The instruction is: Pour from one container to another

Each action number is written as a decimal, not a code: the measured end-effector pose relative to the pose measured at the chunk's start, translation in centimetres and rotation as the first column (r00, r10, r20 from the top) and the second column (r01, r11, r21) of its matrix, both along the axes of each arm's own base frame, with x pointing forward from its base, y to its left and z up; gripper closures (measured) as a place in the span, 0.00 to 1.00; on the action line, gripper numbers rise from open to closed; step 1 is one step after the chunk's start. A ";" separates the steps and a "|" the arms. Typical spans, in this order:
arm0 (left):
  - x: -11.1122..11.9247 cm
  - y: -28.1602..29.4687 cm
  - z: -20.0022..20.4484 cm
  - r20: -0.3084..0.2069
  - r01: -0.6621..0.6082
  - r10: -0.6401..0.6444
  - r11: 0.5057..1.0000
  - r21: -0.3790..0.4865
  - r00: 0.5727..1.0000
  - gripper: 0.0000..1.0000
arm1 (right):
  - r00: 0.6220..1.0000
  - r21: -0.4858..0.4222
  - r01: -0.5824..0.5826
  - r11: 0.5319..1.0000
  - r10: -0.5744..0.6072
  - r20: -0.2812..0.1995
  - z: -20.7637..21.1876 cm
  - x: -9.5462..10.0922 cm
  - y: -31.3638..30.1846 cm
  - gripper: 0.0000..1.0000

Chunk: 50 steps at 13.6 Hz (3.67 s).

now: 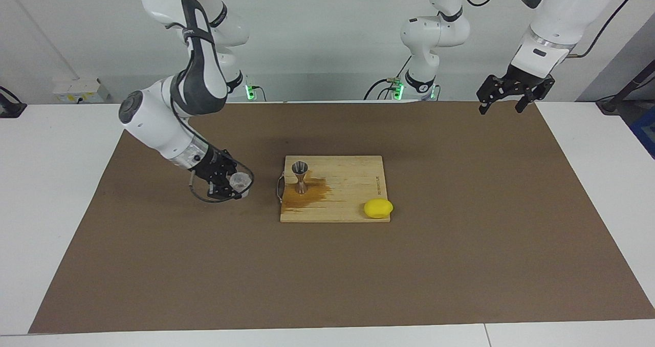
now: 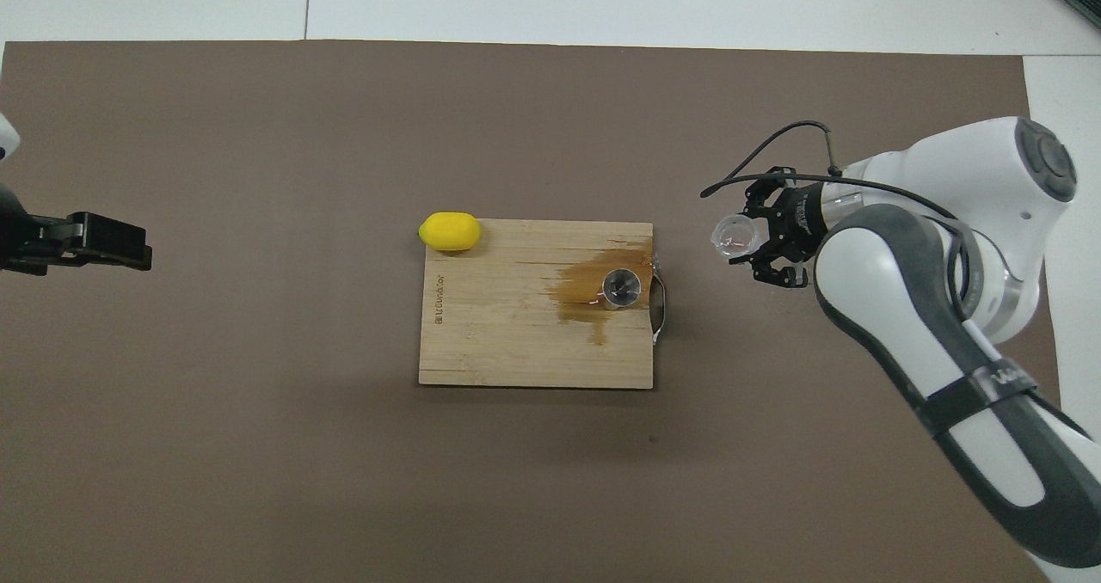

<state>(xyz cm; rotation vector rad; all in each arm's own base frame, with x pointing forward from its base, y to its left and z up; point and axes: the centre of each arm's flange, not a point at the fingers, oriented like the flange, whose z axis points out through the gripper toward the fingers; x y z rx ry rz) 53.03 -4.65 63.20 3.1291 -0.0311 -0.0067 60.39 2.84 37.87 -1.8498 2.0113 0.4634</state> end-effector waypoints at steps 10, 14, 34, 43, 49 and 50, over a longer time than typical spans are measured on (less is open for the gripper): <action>0.0 -0.1 0.0 0.000 0.003 -0.003 1.000 0.000 1.000 0.00 | 1.000 0.124 -0.017 0.992 0.018 -0.011 -7.9 -1.5 -13.2 0.49; 0.0 0.0 0.0 0.000 0.000 0.000 1.000 0.000 1.000 0.00 | 1.000 0.146 -0.023 0.989 0.025 -0.010 -10.2 -2.0 -15.2 0.49; 0.0 0.4 0.0 -0.001 -0.007 0.007 1.000 0.000 1.000 0.00 | 0.985 -0.007 -0.153 0.988 0.153 0.076 -7.3 -4.2 -21.1 0.00; 0.0 0.4 0.0 -0.001 -0.008 0.008 1.000 0.000 1.000 0.00 | 0.660 -0.302 -0.689 0.659 0.742 0.117 -0.1 -2.2 -10.4 0.00; 0.0 0.4 0.0 -0.002 -0.008 0.008 1.000 0.000 1.000 0.00 | 0.308 -0.449 -0.851 0.274 0.951 -0.003 7.4 -3.6 1.2 0.00; 0.0 0.4 0.0 -0.002 -0.008 0.008 1.000 0.000 1.000 0.00 | 0.253 -0.471 -0.856 0.211 0.967 -0.028 9.4 -4.0 2.1 0.00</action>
